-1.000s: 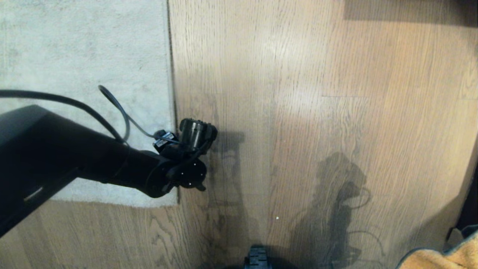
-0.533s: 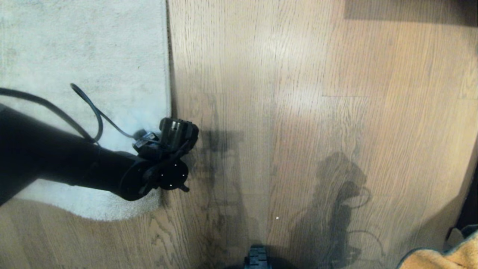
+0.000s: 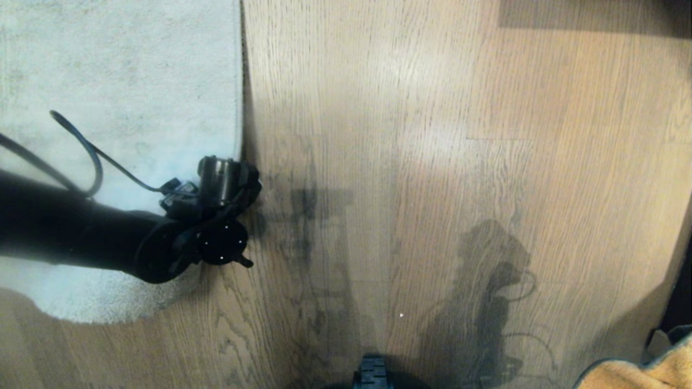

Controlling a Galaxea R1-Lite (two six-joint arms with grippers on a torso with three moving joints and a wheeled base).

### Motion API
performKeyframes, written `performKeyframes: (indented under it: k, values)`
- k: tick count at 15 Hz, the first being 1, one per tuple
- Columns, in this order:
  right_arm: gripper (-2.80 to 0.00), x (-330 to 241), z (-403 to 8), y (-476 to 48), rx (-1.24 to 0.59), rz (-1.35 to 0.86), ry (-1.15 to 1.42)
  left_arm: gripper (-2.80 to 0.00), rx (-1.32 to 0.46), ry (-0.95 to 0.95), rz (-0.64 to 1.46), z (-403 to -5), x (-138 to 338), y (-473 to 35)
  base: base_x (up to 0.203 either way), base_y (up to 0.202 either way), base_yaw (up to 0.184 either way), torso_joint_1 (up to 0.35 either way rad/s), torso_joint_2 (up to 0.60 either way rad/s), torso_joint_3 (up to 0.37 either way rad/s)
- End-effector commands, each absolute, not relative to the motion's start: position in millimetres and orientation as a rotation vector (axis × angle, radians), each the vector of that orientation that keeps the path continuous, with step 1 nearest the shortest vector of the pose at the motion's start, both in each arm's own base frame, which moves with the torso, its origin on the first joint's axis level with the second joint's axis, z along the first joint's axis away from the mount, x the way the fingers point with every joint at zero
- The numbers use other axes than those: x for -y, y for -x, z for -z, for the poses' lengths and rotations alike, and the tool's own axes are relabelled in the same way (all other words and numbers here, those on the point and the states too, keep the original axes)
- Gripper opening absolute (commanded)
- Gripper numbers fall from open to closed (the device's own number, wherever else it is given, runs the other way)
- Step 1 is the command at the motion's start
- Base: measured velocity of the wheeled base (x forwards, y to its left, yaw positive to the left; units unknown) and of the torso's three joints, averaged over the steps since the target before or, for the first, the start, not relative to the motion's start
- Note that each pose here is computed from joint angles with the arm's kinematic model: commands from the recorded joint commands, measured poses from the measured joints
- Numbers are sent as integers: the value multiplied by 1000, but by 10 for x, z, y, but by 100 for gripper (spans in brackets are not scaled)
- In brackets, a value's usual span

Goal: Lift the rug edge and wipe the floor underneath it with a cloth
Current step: Lift up the carpet

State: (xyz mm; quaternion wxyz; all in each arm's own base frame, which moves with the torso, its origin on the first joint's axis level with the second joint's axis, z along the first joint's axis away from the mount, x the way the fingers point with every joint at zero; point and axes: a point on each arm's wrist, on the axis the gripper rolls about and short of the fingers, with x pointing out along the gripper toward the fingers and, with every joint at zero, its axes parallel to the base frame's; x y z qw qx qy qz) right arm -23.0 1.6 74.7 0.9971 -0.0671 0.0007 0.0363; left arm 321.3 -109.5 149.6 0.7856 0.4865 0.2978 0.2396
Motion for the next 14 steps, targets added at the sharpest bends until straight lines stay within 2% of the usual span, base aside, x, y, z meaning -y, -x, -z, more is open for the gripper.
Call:
performKeyframes:
  k: [1,7,14]
  values:
    - [-280,-16,-747,229,-3,-74,136,0,-643,-1036,-547,-1559,1008,-3181,0,0,0,0,0,0]
    - [-280,-16,-747,229,-3,-74,135,0,-649,-1009,-595,-1652,839,-3159,0,0,0,0,0,0]
    - [-280,-16,-747,229,-3,-74,135,0,-601,-993,-597,-1838,875,-3073,0,0,0,0,0,0]
